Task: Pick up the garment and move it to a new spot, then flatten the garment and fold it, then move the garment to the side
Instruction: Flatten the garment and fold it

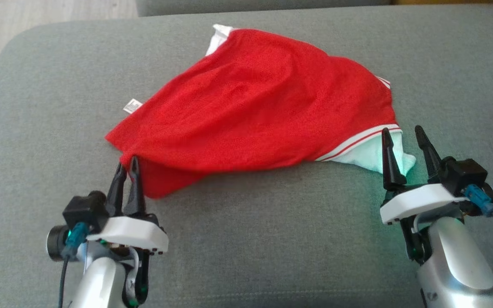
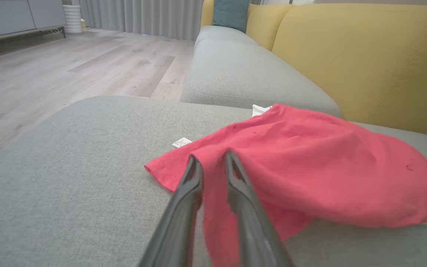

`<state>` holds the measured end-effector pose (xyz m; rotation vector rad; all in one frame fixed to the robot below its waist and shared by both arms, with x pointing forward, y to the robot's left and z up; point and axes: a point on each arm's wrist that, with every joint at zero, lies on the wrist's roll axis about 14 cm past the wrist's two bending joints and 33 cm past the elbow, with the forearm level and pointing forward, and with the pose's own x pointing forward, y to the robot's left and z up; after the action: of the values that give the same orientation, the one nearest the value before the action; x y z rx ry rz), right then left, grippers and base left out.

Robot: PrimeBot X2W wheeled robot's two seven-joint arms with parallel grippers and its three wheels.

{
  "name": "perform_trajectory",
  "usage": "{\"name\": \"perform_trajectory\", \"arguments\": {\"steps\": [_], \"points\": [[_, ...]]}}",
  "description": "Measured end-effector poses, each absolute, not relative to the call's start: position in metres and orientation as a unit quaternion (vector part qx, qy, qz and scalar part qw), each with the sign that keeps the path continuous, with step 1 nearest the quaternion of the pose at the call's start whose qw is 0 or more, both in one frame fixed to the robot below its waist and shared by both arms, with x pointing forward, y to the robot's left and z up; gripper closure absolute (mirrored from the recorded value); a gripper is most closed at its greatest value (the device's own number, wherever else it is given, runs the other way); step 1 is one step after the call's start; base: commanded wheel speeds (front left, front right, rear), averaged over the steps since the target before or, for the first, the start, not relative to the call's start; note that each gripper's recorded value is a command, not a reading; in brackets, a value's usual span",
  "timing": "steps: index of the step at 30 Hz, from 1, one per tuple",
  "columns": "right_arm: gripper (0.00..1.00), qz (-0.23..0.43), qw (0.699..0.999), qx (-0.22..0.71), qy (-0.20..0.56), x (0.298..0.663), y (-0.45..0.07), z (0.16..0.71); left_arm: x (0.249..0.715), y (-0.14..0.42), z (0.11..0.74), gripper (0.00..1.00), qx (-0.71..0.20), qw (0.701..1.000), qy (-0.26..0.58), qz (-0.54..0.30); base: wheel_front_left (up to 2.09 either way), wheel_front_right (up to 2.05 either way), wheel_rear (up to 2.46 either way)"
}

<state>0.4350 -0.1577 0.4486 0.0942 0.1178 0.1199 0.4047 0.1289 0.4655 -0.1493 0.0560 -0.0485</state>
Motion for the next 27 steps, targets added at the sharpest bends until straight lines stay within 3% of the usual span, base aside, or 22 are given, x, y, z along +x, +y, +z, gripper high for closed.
{"name": "perform_trajectory", "arguments": {"steps": [1, 3, 7, 8, 9, 19, 27], "points": [[0.00, 0.058, 0.995, 0.047, 0.061, 0.435, -0.159, 0.447, 0.405, 0.129, 0.461, 0.97, -0.074, 0.996, 0.034, -0.023, 0.00, 0.00, 0.00], [0.00, 0.053, 0.995, 0.047, 0.064, 0.434, -0.163, 0.444, 0.406, 0.130, 0.454, 0.98, -0.073, 0.996, 0.045, -0.022, 0.00, 0.00, 0.00], [0.00, 0.044, 0.995, 0.047, 0.073, 0.432, -0.169, 0.437, 0.412, 0.127, 0.441, 0.47, -0.071, 0.995, 0.064, -0.025, 0.00, 0.00, 0.00], [0.00, 0.042, 0.995, 0.047, 0.076, 0.432, -0.170, 0.435, 0.414, 0.126, 0.440, 0.16, -0.070, 0.995, 0.065, -0.026, 0.00, 0.00, 0.00], [0.00, 0.041, 0.995, 0.044, 0.080, 0.432, -0.171, 0.432, 0.417, 0.125, 0.439, 0.00, -0.070, 0.995, 0.065, -0.027, 0.00, 0.00, 0.00], [0.00, 0.045, 0.993, 0.018, 0.108, 0.455, -0.176, 0.414, 0.426, 0.127, 0.439, 0.00, -0.068, 0.995, 0.064, -0.021, 0.00, 0.00, 0.00], [0.00, 0.045, 0.983, 0.003, 0.179, 0.460, -0.179, 0.373, 0.420, 0.135, 0.437, 0.00, -0.065, 0.996, 0.065, -0.010, 0.00, 0.00, 0.00]]}}
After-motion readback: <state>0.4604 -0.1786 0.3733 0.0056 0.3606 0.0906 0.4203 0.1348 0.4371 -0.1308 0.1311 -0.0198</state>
